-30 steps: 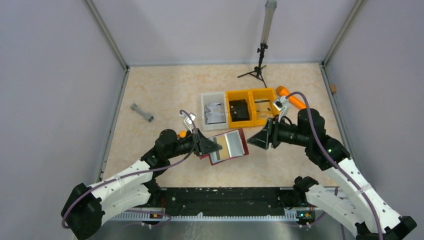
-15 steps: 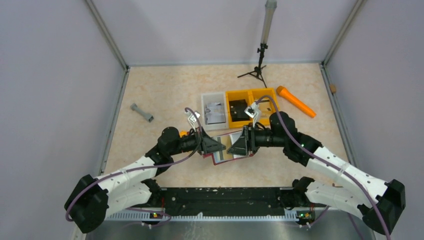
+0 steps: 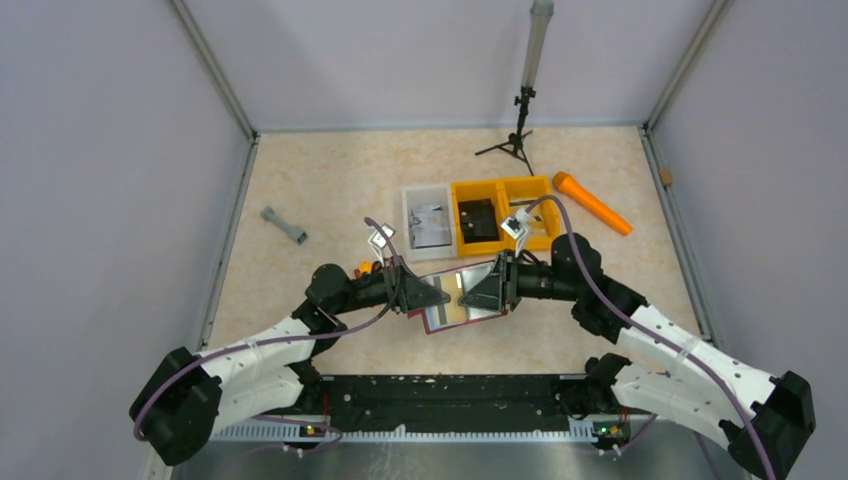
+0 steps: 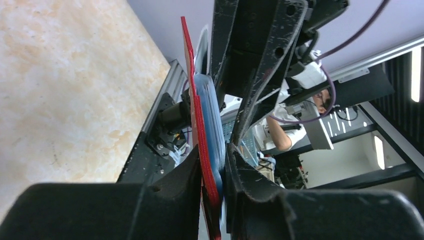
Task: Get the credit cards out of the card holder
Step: Remove the credit card from the card holder, then place the credit card in the storage box.
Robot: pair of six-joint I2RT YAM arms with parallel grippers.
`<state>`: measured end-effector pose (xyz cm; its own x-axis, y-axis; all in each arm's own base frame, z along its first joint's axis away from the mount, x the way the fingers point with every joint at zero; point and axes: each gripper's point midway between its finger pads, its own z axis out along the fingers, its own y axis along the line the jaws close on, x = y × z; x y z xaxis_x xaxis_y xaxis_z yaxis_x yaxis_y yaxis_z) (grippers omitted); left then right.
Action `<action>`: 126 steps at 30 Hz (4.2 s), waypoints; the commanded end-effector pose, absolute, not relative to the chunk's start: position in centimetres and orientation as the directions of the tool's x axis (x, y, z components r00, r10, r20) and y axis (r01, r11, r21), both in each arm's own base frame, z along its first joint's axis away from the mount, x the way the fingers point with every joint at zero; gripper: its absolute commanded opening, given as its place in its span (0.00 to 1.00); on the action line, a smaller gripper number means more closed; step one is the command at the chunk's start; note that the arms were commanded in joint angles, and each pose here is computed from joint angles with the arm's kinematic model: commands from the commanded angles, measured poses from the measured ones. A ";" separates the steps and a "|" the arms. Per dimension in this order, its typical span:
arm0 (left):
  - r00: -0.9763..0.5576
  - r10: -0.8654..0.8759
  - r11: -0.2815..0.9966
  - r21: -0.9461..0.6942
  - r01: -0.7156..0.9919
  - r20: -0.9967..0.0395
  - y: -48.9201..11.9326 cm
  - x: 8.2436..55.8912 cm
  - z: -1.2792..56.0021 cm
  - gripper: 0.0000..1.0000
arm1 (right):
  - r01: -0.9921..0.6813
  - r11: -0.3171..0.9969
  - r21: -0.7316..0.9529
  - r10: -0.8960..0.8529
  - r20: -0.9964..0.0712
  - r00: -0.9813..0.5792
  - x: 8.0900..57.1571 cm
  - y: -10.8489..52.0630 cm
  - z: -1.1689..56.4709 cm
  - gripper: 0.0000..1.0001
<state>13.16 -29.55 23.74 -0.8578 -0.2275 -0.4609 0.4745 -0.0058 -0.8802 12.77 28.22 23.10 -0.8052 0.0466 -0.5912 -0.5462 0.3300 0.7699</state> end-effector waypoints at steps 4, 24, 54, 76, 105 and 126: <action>-0.814 -0.257 -0.147 -0.812 0.565 -0.520 -29.1 11.9 27.6 0.24 | -0.569 0.107 0.815 0.095 -0.578 -0.811 11.4 29.2 26.9 0.23; -0.806 -0.289 -0.154 -0.806 0.571 -0.516 -28.2 11.4 27.7 0.17 | -0.556 0.044 0.830 0.158 -0.555 -0.817 11.5 27.6 28.1 0.00; -0.818 -0.264 -0.132 -0.821 0.556 -0.511 -27.6 11.6 27.4 0.00 | -0.550 0.130 0.825 0.082 -0.562 -0.823 12.4 25.2 26.3 0.00; -0.814 -0.355 0.281 -0.883 0.376 -0.459 -24.0 16.2 20.4 0.00 | -0.452 0.611 0.650 0.188 -0.673 -0.715 19.3 20.1 23.2 0.00; -0.854 -0.299 0.489 -0.837 0.245 -0.425 -22.7 17.8 14.2 0.06 | 0.246 0.196 0.949 0.959 -0.238 0.153 40.0 10.0 18.7 0.00; -0.982 -0.002 0.970 -0.237 0.043 -0.190 -17.1 20.2 5.6 0.16 | 0.360 0.198 0.912 0.948 -0.272 0.168 42.1 10.6 16.5 0.58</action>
<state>20.01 -19.19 5.61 -0.9789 -0.0722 -0.1913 0.0178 0.9020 -0.4314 42.20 10.79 12.72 0.1417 0.9435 -0.2997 0.4083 0.2201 0.8859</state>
